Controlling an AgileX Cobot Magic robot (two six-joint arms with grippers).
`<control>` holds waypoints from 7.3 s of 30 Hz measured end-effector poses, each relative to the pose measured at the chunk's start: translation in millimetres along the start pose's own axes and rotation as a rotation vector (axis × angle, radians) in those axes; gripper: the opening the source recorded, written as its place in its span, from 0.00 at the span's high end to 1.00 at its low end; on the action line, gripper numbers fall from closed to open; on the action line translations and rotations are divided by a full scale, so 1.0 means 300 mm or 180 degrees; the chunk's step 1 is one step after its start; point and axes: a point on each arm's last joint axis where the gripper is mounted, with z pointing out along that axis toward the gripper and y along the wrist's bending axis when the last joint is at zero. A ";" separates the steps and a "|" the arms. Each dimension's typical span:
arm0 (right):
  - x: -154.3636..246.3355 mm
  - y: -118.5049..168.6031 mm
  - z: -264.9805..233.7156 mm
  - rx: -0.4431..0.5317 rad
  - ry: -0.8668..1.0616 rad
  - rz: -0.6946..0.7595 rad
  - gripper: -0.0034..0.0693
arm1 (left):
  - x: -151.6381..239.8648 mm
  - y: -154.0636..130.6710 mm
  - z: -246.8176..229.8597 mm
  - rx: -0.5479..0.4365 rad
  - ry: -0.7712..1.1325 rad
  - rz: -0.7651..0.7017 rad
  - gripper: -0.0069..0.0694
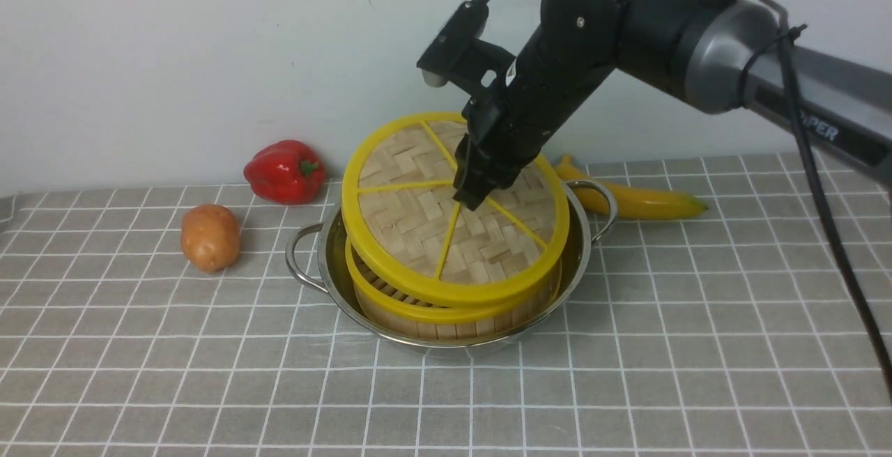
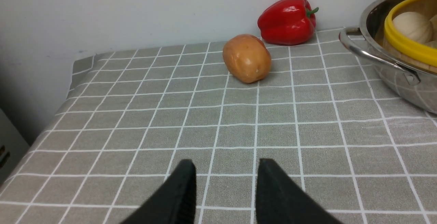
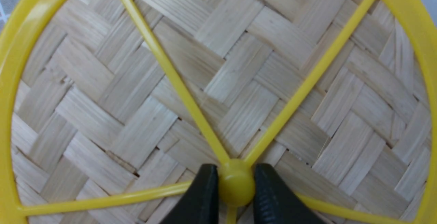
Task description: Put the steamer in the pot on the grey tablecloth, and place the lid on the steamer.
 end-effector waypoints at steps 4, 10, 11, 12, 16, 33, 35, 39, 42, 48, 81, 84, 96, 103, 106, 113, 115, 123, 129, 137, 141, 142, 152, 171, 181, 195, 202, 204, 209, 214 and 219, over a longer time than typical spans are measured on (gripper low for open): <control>-0.002 -0.001 0.000 0.0008 -0.0019 0.0002 0.75 | 0.000 0.000 0.000 0.0000 0.0000 0.0000 0.59; -0.003 0.001 0.000 -0.0013 -0.0032 0.0016 0.75 | 0.000 0.000 0.000 0.0000 0.0000 0.0000 0.59; -0.003 0.002 0.000 -0.0016 -0.0034 0.0018 0.75 | 0.000 0.000 0.000 0.0000 0.0000 0.0000 0.59; -0.003 0.002 0.000 -0.0016 -0.0034 0.0018 0.75 | 0.000 0.000 0.000 0.0000 0.0000 0.0000 0.59; -0.002 0.002 0.001 -0.0022 -0.0027 0.0020 0.75 | 0.000 0.000 0.000 0.0000 0.0000 0.0000 0.59; 0.013 0.001 0.052 -0.0065 0.0048 0.0036 0.75 | 0.000 0.000 0.000 0.0000 -0.0003 0.0000 0.59; 0.013 0.001 0.052 -0.0063 0.0045 0.0036 0.75 | 0.000 0.000 0.000 0.0000 -0.0003 0.0000 0.59; 0.012 0.000 0.052 -0.0059 0.0037 0.0023 0.75 | 0.000 0.000 0.000 0.0000 -0.0003 0.0000 0.59; 0.012 0.000 0.052 -0.0055 0.0036 0.0014 0.75 | 0.000 0.000 0.000 0.0000 -0.0003 0.0000 0.59; 0.011 0.000 0.053 -0.0052 0.0030 -0.0030 0.75 | 0.000 0.000 0.000 0.0000 -0.0003 0.0000 0.59; 0.002 -0.002 0.049 -0.0037 -0.0040 -0.0049 0.73 | 0.000 0.000 0.000 0.0000 -0.0003 0.0000 0.59; 0.000 -0.003 0.049 -0.0025 -0.0059 -0.0049 0.67 | 0.000 0.000 0.000 0.0000 -0.0003 0.0000 0.59; -0.018 -0.014 0.046 0.0084 -0.0238 -0.0048 0.47 | 0.000 0.000 0.000 0.0000 -0.0003 0.0000 0.59; -0.003 -0.011 0.042 0.0063 -0.0075 -0.0098 0.47 | 0.000 0.000 0.000 0.0000 -0.0003 0.0000 0.59; 0.001 -0.009 0.042 0.0036 -0.0025 -0.0097 0.47 | 0.000 0.000 0.000 0.0000 -0.0003 0.0000 0.59; 0.010 -0.003 0.057 -0.0047 0.0031 -0.0126 0.55 | 0.000 0.000 0.000 0.0000 -0.0003 0.0000 0.59; 0.005 -0.002 0.058 -0.0049 -0.0014 -0.0119 0.57 | 0.000 0.000 0.000 0.0000 -0.0003 0.0000 0.59; 0.001 -0.002 0.061 -0.0050 -0.0065 -0.0109 0.62 | 0.000 0.000 0.000 0.0000 -0.0003 0.0000 0.59; 0.004 0.006 0.086 -0.0158 -0.0088 -0.0035 0.62 | 0.000 0.000 0.000 0.0000 -0.0003 0.0000 0.59; 0.004 0.004 0.109 -0.0164 -0.0118 -0.0021 0.62 | 0.000 0.000 0.000 0.0000 -0.0003 0.0000 0.59; 0.009 0.003 0.126 -0.0170 -0.0100 0.0002 0.62 | 0.000 0.000 0.000 0.0000 -0.0003 0.0000 0.59; 0.010 0.003 0.128 -0.0171 -0.0097 0.0003 0.62 | 0.000 0.000 0.000 0.0000 -0.0003 0.0000 0.59; 0.007 0.004 0.128 -0.0197 -0.0136 -0.0014 0.62 | 0.000 0.000 0.000 0.0000 -0.0003 0.0000 0.59; -0.081 -0.042 -0.251 0.0738 -0.0664 0.0297 0.81 | 0.000 0.000 0.000 0.0000 -0.0003 0.0000 0.59; -0.087 -0.038 -0.492 0.1088 -0.1008 0.0887 0.97 | 0.000 0.000 0.000 0.0000 -0.0003 0.0000 0.59; -0.057 -0.007 -0.738 0.1268 -0.1345 0.1247 0.95 | 0.000 0.000 0.000 0.0000 -0.0003 0.0000 0.59; 0.100 -0.036 -0.741 0.1400 -0.1032 0.1525 0.93 | -0.001 0.000 0.000 0.0000 -0.0006 0.0000 0.59; 0.173 -0.042 -0.737 0.1454 -0.1035 0.1619 0.93 | -0.001 0.000 0.000 0.0000 -0.0006 0.0000 0.59; 0.534 0.012 -0.815 0.1832 -0.1572 0.2108 0.89 | -0.001 0.000 0.000 0.0000 -0.0006 0.0000 0.59; 0.829 0.127 -0.822 0.2263 -0.2087 0.2406 0.86 | -0.001 0.000 0.000 0.0000 -0.0006 0.0000 0.59; 1.020 0.282 -0.801 0.2662 -0.2440 0.2264 0.82 | -0.001 0.000 0.000 0.0000 -0.0006 0.0000 0.59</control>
